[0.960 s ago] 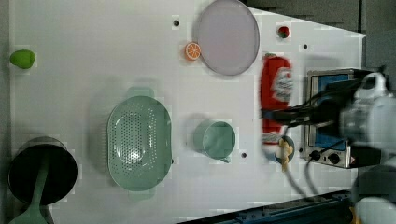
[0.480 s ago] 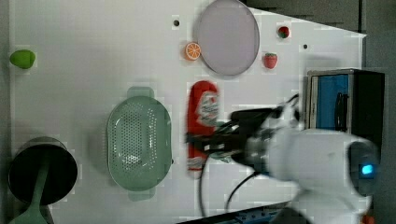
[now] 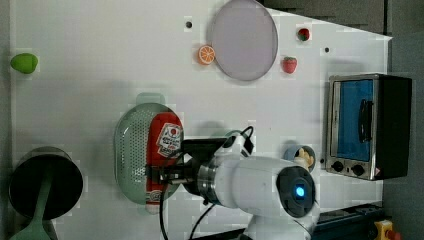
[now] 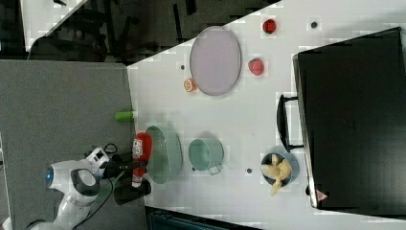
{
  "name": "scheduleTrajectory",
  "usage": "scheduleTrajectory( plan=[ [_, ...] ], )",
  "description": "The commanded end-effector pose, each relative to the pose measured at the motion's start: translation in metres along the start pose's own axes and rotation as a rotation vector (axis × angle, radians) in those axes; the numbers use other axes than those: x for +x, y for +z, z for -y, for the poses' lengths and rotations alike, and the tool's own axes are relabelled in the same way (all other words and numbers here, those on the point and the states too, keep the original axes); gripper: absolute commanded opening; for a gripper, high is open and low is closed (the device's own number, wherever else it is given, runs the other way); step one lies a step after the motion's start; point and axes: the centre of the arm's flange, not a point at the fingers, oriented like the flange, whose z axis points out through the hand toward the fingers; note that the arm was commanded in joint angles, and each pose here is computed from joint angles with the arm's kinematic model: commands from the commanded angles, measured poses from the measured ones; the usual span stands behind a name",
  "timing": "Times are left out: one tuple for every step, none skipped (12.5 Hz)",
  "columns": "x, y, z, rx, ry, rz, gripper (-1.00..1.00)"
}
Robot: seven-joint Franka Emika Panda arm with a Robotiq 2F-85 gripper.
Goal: Pick Ketchup from the table and place it in strainer.
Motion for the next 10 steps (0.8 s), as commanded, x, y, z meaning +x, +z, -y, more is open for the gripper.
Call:
scheduleTrajectory(
  plan=[
    [0.035, 0.007, -0.02, 0.048, 0.168, -0.044, 0.24],
    [0.035, 0.014, -0.022, 0.045, 0.173, -0.03, 0.45],
    [0.037, 0.017, -0.024, 0.047, 0.179, -0.027, 0.66],
    [0.039, 0.016, -0.025, 0.051, 0.183, -0.033, 0.89],
    [0.04, 0.012, -0.025, 0.052, 0.182, -0.04, 1.0],
    [0.041, 0.003, -0.025, 0.053, 0.184, -0.056, 1.0],
    [0.045, -0.01, -0.026, 0.059, 0.203, -0.082, 1.0],
    [0.049, -0.028, -0.029, 0.053, 0.218, -0.109, 1.0],
    [0.053, -0.047, -0.035, 0.032, 0.229, -0.131, 1.0],
    [0.058, -0.068, -0.045, -0.007, 0.249, -0.142, 1.0]
  ],
)
